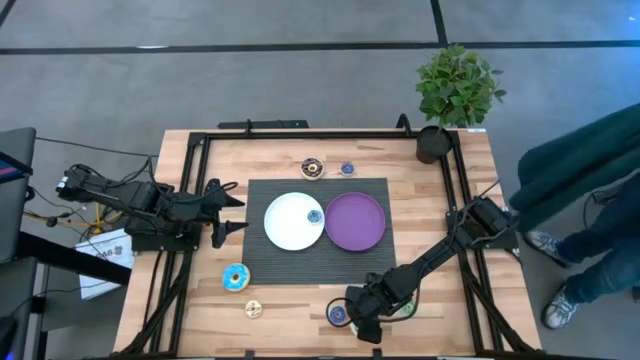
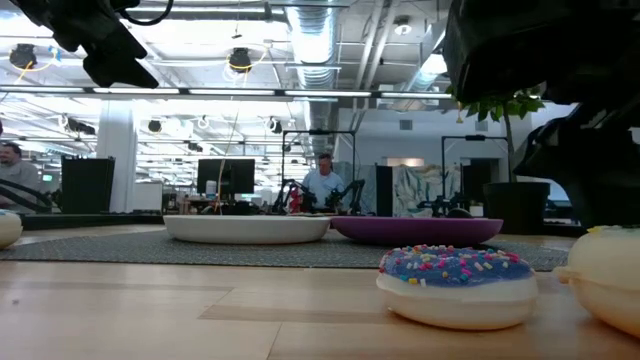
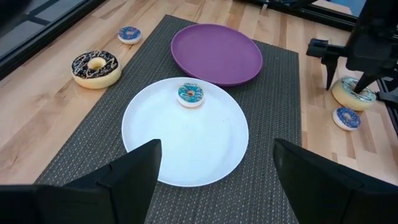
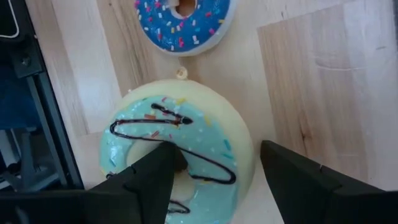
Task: Pick & Place donuts
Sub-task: Put the large light blue donut on the violet plate
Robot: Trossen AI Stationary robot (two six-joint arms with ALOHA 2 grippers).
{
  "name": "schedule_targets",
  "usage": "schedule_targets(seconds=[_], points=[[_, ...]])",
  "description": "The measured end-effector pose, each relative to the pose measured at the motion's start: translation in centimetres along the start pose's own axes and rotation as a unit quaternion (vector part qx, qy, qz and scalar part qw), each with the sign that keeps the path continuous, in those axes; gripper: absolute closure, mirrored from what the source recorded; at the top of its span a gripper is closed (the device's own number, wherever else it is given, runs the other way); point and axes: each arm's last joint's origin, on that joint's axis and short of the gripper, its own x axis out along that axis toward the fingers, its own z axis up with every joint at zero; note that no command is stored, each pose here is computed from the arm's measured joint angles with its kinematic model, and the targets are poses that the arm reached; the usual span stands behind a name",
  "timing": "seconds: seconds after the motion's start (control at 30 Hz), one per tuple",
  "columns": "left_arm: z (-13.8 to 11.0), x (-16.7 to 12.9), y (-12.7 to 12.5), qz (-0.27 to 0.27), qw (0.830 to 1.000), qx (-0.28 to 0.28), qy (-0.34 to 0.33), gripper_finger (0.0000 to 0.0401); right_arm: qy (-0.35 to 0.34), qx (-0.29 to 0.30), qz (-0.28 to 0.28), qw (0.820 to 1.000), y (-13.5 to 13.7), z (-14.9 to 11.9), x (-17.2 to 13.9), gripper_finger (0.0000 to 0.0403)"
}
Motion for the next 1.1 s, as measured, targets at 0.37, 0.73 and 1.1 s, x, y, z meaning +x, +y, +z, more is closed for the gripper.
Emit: schedule_targets(seconds=[0.37, 0.73, 1.1], points=[[0.0, 0.0, 0.0, 0.000, 1.000, -0.012, 0.000, 0.0101, -0.003, 0.000, -0.004, 1.000, 0.0, 0.0, 0.0, 0.0234], [0.0, 0.0, 0.0, 0.000, 1.000, -0.012, 0.000, 0.0101, -0.003, 0.017, 0.001, 1.000, 0.0, 0.1, 0.0, 0.0284], [0.0, 0.0, 0.0, 0.000, 1.000, -0.009, 0.000, 0.0101, -0.046, 0.030, -0.003, 0.999, -0.4, 0.7, -4.3, 0.0285]])
